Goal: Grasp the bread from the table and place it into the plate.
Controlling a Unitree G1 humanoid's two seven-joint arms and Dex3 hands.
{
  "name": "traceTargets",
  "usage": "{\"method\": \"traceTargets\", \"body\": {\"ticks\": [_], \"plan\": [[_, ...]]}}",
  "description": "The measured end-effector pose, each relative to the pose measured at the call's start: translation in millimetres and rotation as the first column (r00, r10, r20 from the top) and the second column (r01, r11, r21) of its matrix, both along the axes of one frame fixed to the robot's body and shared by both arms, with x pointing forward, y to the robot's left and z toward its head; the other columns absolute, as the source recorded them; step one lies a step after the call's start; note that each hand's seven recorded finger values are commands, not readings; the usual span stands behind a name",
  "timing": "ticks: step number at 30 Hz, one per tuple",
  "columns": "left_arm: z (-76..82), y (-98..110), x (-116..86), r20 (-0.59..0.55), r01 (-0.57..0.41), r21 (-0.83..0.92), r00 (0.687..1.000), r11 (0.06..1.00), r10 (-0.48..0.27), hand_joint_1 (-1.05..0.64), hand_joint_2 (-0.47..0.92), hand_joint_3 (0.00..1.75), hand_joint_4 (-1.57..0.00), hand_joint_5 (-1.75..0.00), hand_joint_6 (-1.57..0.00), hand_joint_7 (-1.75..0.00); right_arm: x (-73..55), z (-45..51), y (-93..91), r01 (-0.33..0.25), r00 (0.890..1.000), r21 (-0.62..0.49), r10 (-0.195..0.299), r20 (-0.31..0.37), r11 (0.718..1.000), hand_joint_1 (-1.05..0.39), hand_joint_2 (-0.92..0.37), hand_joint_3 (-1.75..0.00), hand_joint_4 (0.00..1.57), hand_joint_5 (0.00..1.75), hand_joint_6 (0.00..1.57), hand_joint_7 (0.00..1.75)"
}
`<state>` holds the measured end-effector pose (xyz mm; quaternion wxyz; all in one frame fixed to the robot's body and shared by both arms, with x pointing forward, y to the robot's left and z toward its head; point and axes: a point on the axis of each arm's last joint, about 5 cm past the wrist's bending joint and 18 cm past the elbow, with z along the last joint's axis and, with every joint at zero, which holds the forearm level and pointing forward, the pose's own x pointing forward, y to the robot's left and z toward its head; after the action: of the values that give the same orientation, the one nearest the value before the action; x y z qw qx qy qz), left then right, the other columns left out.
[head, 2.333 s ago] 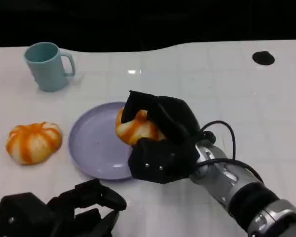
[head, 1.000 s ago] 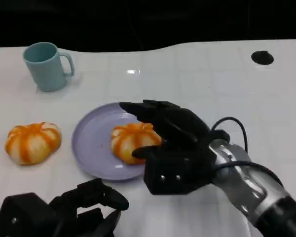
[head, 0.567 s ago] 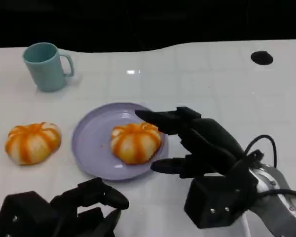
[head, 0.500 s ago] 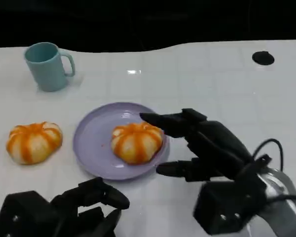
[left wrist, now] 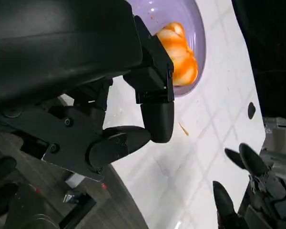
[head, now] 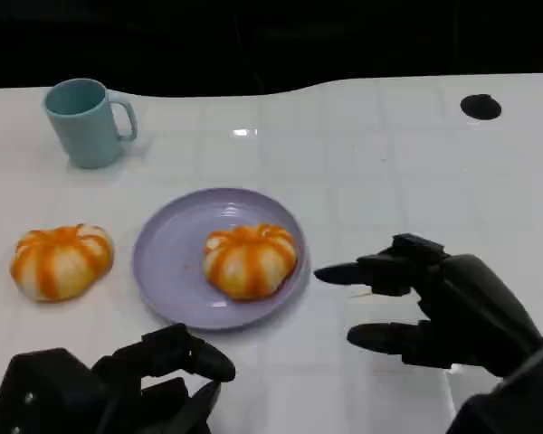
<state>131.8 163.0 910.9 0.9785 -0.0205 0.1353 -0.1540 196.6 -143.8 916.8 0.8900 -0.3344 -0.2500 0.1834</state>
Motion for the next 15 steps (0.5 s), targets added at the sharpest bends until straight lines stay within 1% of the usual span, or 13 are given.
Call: {"method": "traceTargets", "body": {"ticks": [1, 2, 3, 4, 6, 7, 8, 11, 13, 15], "plan": [[-0.1, 0, 0, 0.003, 0.0, 0.003, 1.0, 1.0, 0.0, -0.27, 0.74, 0.79, -0.67, -1.75, -0.61, -1.34, -2.3, -0.9, -1.4, 0.011, 1.0, 0.005, -0.011, 0.0, 1.0, -0.21, -0.78, -0.24, 0.76, 1.23, 0.97, 0.51], [-0.3, 0, 0, 0.005, 0.001, 0.006, 1.0, 1.0, -0.001, -0.27, 0.74, 0.79, -0.67, -1.75, -0.61, -1.34, -4.2, -2.0, -3.4, 0.025, 1.0, 0.007, -0.025, -0.002, 1.0, -0.2, -0.6, -0.6, 0.79, 1.28, 0.95, 0.64], [-0.3, 0, 0, 0.007, 0.002, 0.008, 1.0, 1.0, -0.002, -0.27, 0.74, 0.79, -0.67, -1.75, -0.61, -1.34, -6.2, -3.2, -6.1, 0.043, 0.999, 0.01, -0.043, -0.005, 0.999, -0.19, -0.51, -0.79, 0.81, 1.29, 0.94, 0.71], [-0.3, 0, 0, 0.01, 0.002, 0.011, 1.0, 1.0, -0.002, -0.27, 0.74, 0.78, -0.67, -1.75, -0.61, -1.34, -8.4, -4.5, -8.5, 0.059, 0.998, 0.01, -0.059, -0.007, 0.998, -0.16, -0.44, -0.93, 0.84, 1.31, 0.95, 0.75], [-0.3, 1, 0, 0.011, 0.002, 0.013, 1.0, 1.0, -0.002, -0.28, 0.74, 0.78, -0.68, -1.75, -0.61, -1.34, -12.7, -6.1, -13.8, 0.074, 0.997, 0.005, -0.074, -0.008, 0.997, -0.13, -0.4, -1.03, 0.87, 1.31, 0.95, 0.78], [-0.3, 1, 0, 0.011, 0.002, 0.013, 1.0, 1.0, -0.002, -0.28, 0.74, 0.78, -0.68, -1.75, -0.61, -1.34, -14.6, -6.6, -17.1, 0.081, 0.997, 0.0, -0.081, -0.007, 0.997, -0.11, -0.38, -1.07, 0.9, 1.35, 0.97, 0.79], [-0.4, 1, 0, 0.011, 0.002, 0.013, 1.0, 1.0, -0.002, -0.28, 0.73, 0.78, -0.67, -1.75, -0.61, -1.34, -16.2, -6.9, -20.1, 0.09, 0.996, -0.005, -0.09, -0.008, 0.996, -0.08, -0.36, -1.13, 0.91, 1.42, 0.98, 0.8], [-0.5, 1, 0, 0.011, 0.002, 0.014, 1.0, 1.0, -0.002, -0.3, 0.73, 0.77, -0.66, -1.75, -0.62, -1.33, -21.2, -8.1, -26.7, 0.115, 0.993, -0.005, -0.115, -0.015, 0.993, 0.0, -0.27, -1.3, 0.92, 1.65, 0.98, 0.92], [-0.7, 1, 0, 0.01, 0.002, 0.016, 1.0, 1.0, -0.002, -0.3, 0.73, 0.76, -0.66, -1.75, -0.62, -1.33, -23.8, -8.4, -30.4, 0.125, 0.992, -0.006, -0.125, -0.018, 0.992, 0.02, -0.25, -1.35, 0.91, 1.69, 0.97, 0.97], [-0.8, 1, 0, 0.011, 0.002, 0.021, 1.0, 1.0, -0.002, -0.3, 0.74, 0.76, -0.67, -1.75, -0.62, -1.33, -26.8, -7.9, -32.4, 0.123, 0.992, -0.007, -0.123, -0.022, 0.992, 0.02, -0.25, -1.37, 0.91, 1.71, 0.96, 1.02]]}}
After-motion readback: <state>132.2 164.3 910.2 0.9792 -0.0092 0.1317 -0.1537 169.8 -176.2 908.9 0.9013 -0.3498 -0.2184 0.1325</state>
